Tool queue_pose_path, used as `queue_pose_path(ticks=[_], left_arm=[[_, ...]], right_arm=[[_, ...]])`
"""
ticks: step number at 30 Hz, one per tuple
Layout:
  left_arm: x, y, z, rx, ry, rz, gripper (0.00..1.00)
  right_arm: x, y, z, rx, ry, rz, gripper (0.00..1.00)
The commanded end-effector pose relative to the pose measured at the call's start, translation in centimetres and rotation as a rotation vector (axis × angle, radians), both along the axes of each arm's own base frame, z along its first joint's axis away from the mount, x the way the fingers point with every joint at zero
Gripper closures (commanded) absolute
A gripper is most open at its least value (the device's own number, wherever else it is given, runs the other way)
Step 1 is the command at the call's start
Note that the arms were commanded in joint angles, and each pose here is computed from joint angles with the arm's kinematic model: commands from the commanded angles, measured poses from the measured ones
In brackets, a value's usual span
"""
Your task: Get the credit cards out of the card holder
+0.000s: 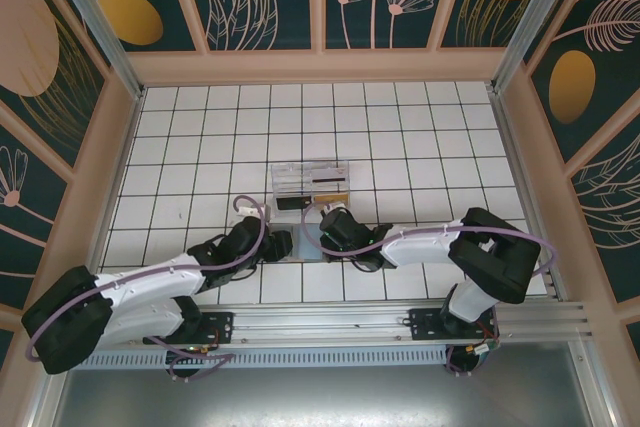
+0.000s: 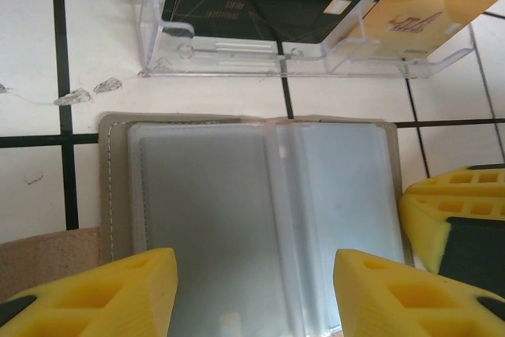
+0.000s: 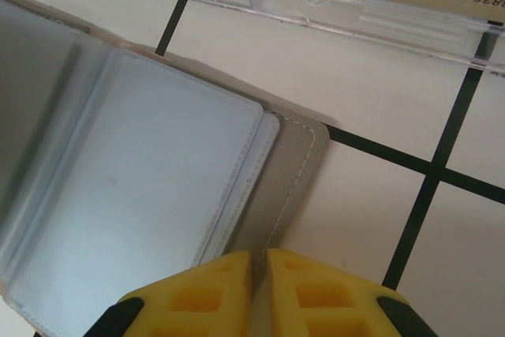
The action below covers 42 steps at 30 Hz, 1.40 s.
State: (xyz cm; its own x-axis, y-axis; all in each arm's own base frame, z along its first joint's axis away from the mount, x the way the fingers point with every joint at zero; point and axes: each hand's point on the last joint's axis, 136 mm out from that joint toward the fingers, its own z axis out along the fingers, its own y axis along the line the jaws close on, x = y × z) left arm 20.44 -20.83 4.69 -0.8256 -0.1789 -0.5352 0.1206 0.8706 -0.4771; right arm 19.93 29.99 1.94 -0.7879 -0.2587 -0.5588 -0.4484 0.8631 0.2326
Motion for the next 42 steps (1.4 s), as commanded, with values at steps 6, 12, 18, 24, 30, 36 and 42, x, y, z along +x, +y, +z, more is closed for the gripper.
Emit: queue_pose_path(ticks=[6, 12, 18, 24, 30, 36, 42], left_arm=[[-0.4, 0.8, -2.0, 0.052, 0.049, 0.02, 0.45], [-0.3, 1.1, -1.7, 0.053, 0.042, 0.036, 0.45], [-0.2, 1.6, -1.4, 0.06, 0.03, 0.06, 0.45], [-0.5, 1.3, -2.1, 0.058, 0.054, 0.041, 0.46], [-0.6, 1.1, -2.6, 0.066, 0.072, 0.031, 0.45], [-1.0, 0.0, -2.9, 0.026, 0.094, -0.012, 0.43], [-1.3, -1.6, -1.7, -0.062, 0.078, -0.066, 0.34]], right_arm=[[-0.6, -0.1, -1.0, -0.029, 0.03, -0.002, 0.84], [-0.6, -0.1, -1.1, -0.031, 0.032, 0.001, 0.84], [-0.7, -0.1, -1.3, -0.035, 0.035, 0.004, 0.84], [-0.7, 0.0, -1.4, -0.037, 0.037, 0.005, 0.84], [-0.7, 0.0, -1.4, -0.038, 0.039, 0.003, 0.84], [-0.6, 0.1, -1.4, -0.038, 0.038, 0.004, 0.84], [-0.7, 0.1, -1.4, -0.039, 0.037, 0.003, 0.84]])
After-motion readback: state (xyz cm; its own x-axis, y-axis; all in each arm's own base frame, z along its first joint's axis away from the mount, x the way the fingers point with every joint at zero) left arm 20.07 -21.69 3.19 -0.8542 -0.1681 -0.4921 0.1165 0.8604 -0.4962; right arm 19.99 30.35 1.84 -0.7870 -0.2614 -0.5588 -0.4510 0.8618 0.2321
